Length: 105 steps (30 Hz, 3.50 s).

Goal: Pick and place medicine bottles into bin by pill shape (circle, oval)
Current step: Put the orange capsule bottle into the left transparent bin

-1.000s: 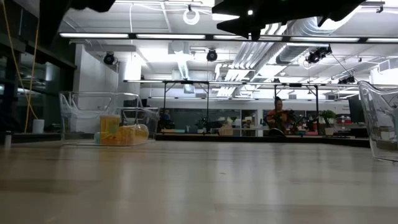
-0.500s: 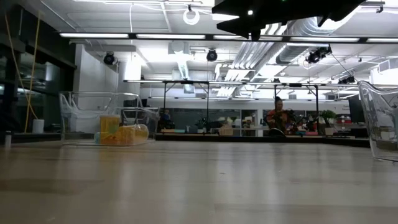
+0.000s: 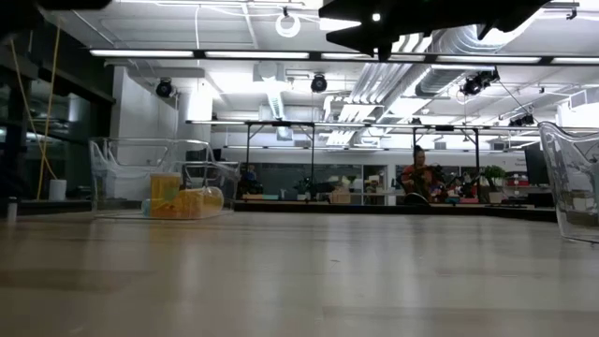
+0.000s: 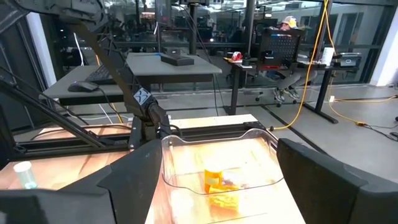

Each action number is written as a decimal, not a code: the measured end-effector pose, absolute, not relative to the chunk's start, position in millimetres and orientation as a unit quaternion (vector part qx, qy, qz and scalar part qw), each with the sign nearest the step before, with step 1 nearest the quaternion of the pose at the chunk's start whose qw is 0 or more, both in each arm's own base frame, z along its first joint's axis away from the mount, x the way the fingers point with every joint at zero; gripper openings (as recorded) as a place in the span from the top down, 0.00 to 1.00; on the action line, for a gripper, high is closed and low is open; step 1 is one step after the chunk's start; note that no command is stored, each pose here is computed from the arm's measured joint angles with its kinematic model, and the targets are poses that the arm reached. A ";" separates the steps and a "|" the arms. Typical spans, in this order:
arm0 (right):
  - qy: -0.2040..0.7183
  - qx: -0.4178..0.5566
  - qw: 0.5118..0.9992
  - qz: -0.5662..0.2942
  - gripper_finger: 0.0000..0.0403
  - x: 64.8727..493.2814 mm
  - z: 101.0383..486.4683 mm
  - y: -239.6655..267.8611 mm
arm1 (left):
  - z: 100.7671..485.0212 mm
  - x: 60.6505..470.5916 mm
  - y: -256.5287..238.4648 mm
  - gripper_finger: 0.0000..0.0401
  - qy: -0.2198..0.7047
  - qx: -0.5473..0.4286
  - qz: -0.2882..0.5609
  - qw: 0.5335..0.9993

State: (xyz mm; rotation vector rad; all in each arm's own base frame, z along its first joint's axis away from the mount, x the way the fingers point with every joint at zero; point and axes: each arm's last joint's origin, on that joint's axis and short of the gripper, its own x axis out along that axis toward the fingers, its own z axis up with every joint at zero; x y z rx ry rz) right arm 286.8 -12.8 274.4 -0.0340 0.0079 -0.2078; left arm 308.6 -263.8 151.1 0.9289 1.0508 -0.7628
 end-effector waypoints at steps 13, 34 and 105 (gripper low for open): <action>0.001 -0.029 0.994 -0.104 0.23 286.8 275.3 -12.8 | 144.4 312.4 -267.6 0.13 0.453 0.421 -0.369 0.694; 0.004 -0.039 0.994 -0.104 0.23 286.7 274.7 -12.9 | 140.0 319.6 -263.4 0.47 0.470 0.368 -0.362 0.716; 0.014 -0.033 0.994 -0.103 0.23 286.6 272.6 -12.9 | 190.1 187.8 -75.2 0.56 0.024 -0.023 0.251 0.968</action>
